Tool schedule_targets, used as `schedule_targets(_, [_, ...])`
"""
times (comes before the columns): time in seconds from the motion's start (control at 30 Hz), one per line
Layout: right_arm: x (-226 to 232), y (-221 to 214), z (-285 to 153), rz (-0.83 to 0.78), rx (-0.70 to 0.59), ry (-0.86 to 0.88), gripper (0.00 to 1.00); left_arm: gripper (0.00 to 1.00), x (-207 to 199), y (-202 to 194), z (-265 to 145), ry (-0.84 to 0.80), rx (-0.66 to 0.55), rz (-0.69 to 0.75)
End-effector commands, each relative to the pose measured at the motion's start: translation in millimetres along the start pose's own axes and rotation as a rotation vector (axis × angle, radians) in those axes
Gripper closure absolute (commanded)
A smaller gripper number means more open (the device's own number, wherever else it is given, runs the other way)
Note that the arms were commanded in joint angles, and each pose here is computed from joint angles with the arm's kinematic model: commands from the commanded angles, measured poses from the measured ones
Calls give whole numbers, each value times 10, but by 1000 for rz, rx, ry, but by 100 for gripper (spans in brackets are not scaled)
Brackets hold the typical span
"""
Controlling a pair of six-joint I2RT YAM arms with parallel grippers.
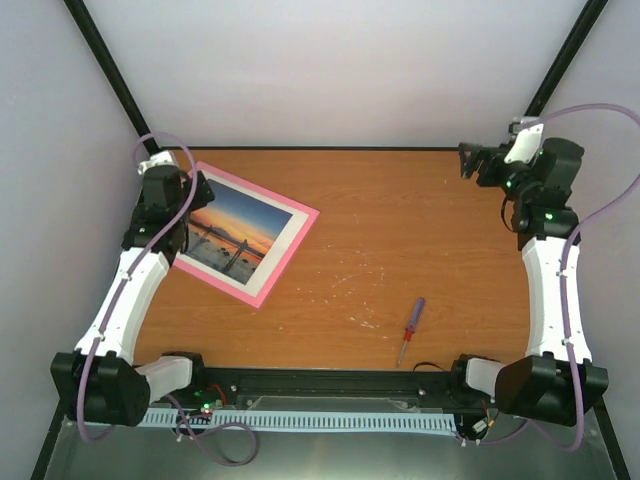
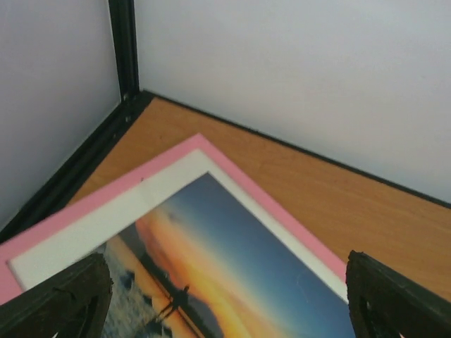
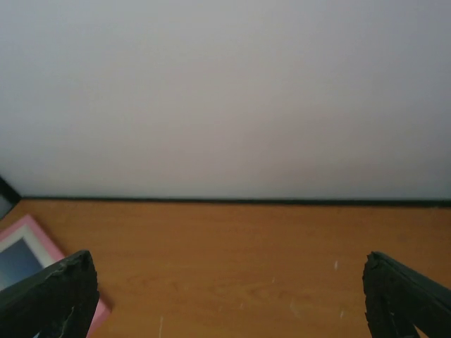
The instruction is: Take the photo out of the frame
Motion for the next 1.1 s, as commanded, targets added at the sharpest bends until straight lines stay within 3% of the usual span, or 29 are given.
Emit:
schedule_targets(0.0, [128,-324,36,-21,83,89,0,13,155,-56,-147,-138,34,-67])
schedule_targets(0.13, [195,-732,164,-18,190,188,4,32,301,-278,-166,-206,147,-69])
schedule_targets(0.23, [248,-1049,243,-24,279,269,8,40,330,-407,-176,-241,221,-70])
schedule_targets(0.47, [376,-1566,201,-51,382,377,12,39,274,-635,-147,-342,346,-82])
schedule_targets(0.7, [437,-1785,184,-52,430,449,12,38,-90,-852,-19,-437,473,0])
schedule_targets(0.9, [470,-1801,153,-74,424,481,12,49,-460,-1058,170,-485,586,79])
schedule_targets(1.07, [483,-1792,146,-82,419,498,12,52,-789,-1213,342,-484,629,160])
Point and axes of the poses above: each gripper's point midway between its finger pads, its own z axis out along the fingers, its own x axis along the line the jaws close on, y = z × x, the point moved 10 cm from there along -z, back along the fingers, and after that the axes turned 6 degrees about -z, right-handed, at the moved point
